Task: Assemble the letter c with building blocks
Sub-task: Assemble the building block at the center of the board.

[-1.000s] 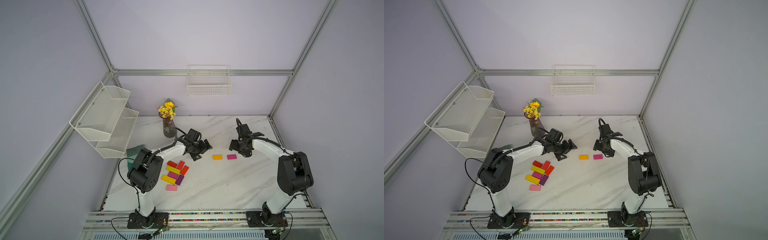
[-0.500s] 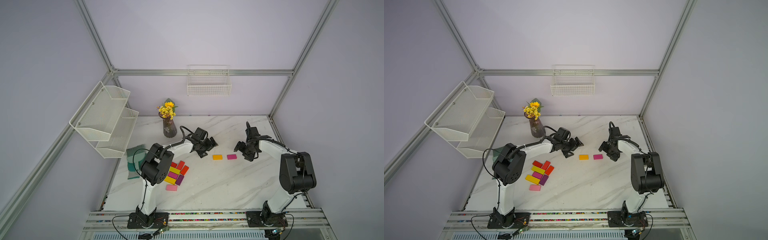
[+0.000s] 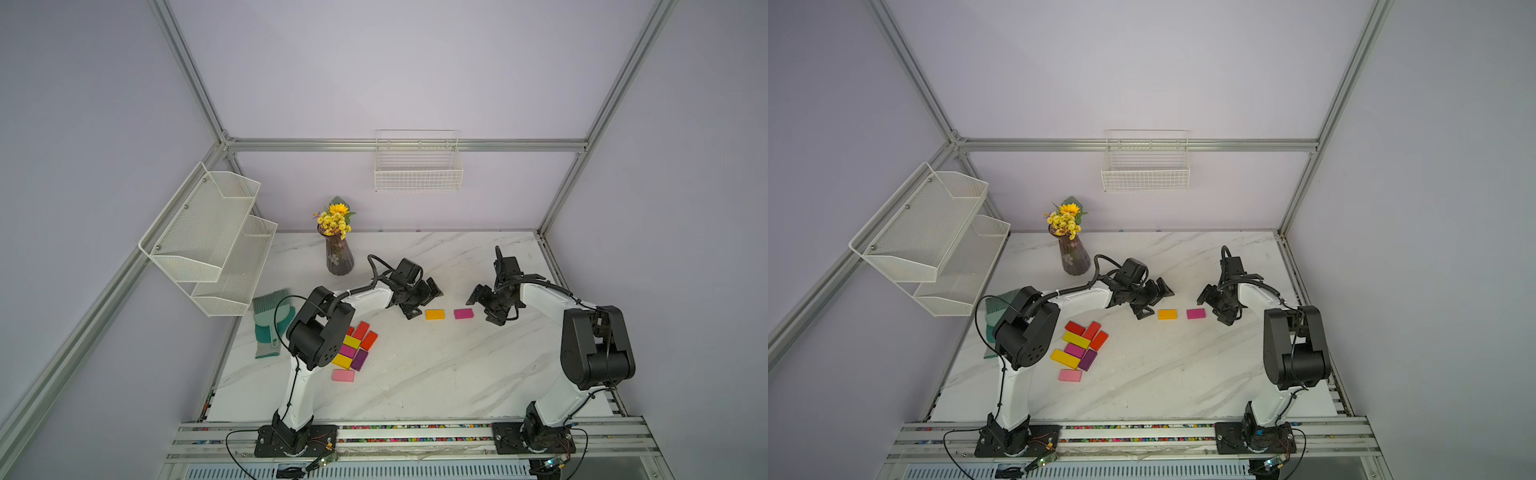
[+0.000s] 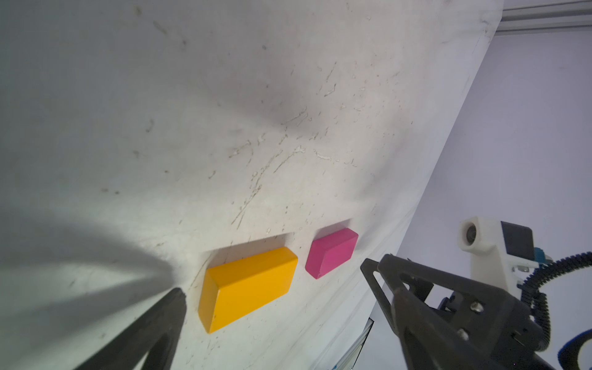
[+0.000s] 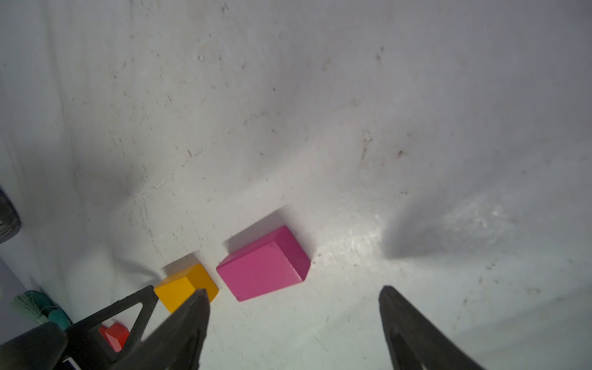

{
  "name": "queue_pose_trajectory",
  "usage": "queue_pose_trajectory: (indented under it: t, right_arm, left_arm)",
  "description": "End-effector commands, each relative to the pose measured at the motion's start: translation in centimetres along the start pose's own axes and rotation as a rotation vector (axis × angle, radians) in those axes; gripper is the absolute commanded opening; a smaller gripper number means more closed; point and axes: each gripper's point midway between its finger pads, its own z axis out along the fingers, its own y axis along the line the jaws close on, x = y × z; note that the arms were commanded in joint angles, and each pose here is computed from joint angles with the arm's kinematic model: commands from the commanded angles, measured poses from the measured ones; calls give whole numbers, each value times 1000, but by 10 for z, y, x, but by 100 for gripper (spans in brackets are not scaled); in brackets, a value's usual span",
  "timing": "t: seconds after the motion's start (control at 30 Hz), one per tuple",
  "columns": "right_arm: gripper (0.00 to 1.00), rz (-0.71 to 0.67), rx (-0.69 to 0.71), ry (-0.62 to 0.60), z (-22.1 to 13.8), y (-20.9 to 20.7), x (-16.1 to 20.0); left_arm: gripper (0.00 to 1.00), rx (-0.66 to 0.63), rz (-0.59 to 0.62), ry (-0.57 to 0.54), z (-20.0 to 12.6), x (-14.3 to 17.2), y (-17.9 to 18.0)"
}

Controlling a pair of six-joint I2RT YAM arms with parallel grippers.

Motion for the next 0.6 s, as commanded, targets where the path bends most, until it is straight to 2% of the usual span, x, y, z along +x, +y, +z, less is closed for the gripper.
queue_pose_trajectory:
  t: [0.0,0.57]
  right_arm:
    - [85,15,-28,-27,-6,4,-8]
    - [85,37,-43,0,4,1,-10]
  left_arm:
    - [100,52,6,-4,0,2,-19]
    - [100,57,0,-5,11,5,-24]
